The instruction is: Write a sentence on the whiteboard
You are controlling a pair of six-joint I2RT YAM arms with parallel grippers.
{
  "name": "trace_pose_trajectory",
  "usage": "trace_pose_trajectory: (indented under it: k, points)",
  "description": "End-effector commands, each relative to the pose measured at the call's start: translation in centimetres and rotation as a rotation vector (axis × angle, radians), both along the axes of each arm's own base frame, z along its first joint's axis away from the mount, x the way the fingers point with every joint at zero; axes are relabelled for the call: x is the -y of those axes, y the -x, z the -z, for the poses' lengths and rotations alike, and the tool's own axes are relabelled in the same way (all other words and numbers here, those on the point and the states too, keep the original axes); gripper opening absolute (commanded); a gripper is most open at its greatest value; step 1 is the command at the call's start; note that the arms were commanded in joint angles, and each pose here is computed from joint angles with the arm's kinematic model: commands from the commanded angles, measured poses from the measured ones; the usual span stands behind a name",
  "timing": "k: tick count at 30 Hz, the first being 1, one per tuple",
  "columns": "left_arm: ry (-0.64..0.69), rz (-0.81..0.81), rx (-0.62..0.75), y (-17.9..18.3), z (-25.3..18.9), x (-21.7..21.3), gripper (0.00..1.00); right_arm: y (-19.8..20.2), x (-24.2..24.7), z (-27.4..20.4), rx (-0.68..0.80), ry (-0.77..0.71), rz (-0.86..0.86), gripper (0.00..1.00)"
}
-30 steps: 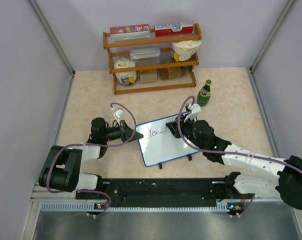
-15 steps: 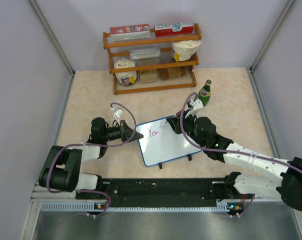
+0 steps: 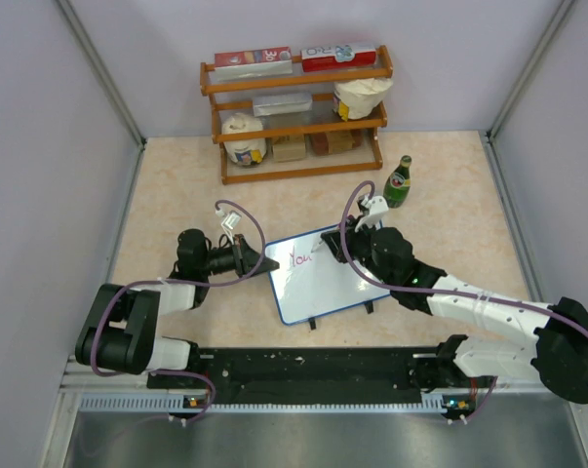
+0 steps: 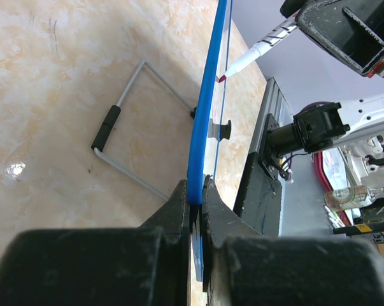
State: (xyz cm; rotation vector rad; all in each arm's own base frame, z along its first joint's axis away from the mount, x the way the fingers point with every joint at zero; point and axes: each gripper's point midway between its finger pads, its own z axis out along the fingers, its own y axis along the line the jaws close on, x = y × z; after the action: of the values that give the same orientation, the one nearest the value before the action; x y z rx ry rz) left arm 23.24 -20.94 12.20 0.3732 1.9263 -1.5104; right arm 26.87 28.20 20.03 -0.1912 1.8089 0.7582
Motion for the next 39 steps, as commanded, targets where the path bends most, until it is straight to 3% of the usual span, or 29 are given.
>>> trace_pose_trajectory:
  k: [1,15,39]
  points:
    - [-0.039,-0.003,0.052,-0.5,0.8,0.0,0.00,-0.3,-0.1,-1.2,0.032,-0.025,-0.004,0.00]
    - [-0.040,-0.003,0.046,-0.5,1.0,0.0,0.00,0.0,1.3,-3.9,0.073,-0.079,0.026,0.00]
    - [-0.040,-0.001,0.049,-0.5,0.9,0.0,0.00,-0.9,1.8,1.1,-0.019,-0.008,0.053,0.00]
